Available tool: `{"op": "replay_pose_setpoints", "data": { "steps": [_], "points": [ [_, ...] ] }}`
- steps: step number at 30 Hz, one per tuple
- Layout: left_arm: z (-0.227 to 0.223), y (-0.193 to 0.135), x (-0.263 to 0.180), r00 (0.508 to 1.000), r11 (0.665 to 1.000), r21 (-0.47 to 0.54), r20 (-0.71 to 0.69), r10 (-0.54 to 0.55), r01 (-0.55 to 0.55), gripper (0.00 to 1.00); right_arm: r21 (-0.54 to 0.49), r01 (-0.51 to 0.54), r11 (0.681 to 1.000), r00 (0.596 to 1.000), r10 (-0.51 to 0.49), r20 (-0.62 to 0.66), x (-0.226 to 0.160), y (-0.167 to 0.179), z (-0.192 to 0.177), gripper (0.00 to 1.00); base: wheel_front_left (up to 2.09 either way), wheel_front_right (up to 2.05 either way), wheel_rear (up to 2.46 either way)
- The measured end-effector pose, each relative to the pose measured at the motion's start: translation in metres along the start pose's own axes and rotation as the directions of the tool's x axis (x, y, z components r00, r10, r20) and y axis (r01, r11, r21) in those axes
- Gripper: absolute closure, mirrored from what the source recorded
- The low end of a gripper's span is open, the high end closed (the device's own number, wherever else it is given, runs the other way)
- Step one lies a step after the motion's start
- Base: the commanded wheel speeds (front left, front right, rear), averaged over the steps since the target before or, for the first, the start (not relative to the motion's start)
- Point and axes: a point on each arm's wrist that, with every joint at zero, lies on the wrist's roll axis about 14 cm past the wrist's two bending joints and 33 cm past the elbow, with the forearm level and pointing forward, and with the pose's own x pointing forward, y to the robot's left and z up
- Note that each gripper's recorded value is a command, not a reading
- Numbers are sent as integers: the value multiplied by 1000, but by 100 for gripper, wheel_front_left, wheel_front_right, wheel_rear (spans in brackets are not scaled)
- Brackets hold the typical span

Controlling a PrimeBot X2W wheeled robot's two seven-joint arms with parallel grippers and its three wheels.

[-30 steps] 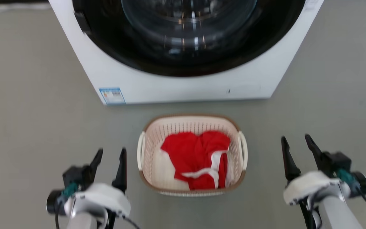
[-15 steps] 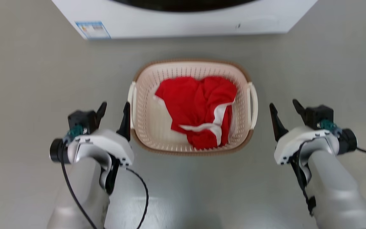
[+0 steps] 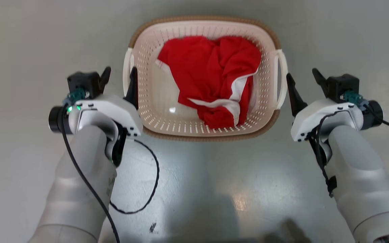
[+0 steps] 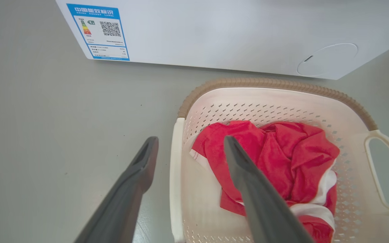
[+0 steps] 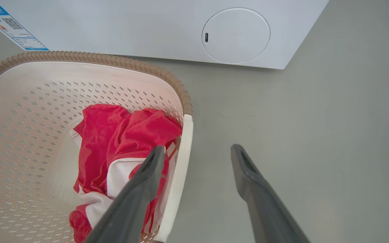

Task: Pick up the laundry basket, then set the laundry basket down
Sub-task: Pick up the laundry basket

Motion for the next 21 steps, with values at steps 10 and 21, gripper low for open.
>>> {"op": "replay_pose_setpoints", "data": {
  "steps": [10, 21],
  "points": [
    [-20, 6, 20, 999, 1000, 0, -46, 8, -8, 0, -3, -28, 1000, 999, 28, -42, 23, 8, -20, 0, 0, 0, 0],
    [-40, 8, 38, 996, 1000, -4, -84, 13, -13, 0, -8, -46, 999, 996, 46, -74, 40, 11, -38, 0, 0, 0, 0]
  ]
}}
